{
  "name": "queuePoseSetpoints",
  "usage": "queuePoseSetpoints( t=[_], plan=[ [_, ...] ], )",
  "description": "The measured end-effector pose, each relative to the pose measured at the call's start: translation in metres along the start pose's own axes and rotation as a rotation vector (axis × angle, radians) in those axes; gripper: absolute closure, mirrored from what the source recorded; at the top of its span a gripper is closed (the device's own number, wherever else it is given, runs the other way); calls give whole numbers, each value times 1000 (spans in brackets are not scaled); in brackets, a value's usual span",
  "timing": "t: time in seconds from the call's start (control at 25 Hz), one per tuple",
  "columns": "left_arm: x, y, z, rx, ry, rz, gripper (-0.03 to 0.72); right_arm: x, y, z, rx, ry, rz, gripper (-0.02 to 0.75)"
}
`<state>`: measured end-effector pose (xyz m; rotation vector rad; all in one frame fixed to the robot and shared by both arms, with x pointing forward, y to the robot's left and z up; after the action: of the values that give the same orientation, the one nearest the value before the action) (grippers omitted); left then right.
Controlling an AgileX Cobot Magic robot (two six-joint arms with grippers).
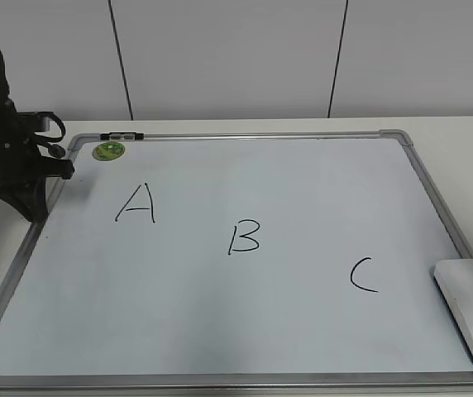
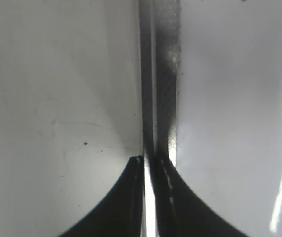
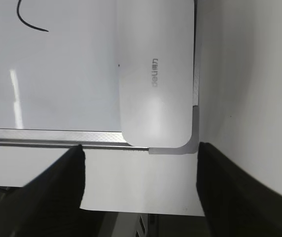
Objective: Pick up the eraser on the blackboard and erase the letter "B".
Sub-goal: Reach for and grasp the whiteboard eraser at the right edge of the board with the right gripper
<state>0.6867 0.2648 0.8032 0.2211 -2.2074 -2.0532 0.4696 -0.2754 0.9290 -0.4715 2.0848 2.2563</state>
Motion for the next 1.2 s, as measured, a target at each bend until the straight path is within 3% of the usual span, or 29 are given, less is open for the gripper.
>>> queuePoseSetpoints(
  t=[0.08,0.24,0.32,0.68,1.2],
  plan=[
    [0,0,0,0,0,0,648,-1,-12,-2,0,-1,36,207],
    [0,0,0,0,0,0,644,0,-34,-7,-3,0,121,94],
    [0,0,0,0,0,0,643,-4,-43,-9,-4,1,140,75],
    [0,0,0,0,0,2,641,-31,-69,-8,13,52,155,69],
    [0,0,0,1,1,2,639,-30,-103,-15,70,23,211,70]
  ],
)
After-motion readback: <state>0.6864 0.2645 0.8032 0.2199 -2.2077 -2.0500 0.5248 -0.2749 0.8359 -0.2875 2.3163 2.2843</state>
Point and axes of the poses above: a point on each arm's last joint axis where the gripper is mounted, y pointing back along that axis away from the gripper, z along the wrist's bending axis when the last joint is at zero, x = y × z, the point moved 10 cm from there along -y, pointing out along that axis toward the gripper, and after that the axes turned 10 degrees about y, right-handed, at the moved point
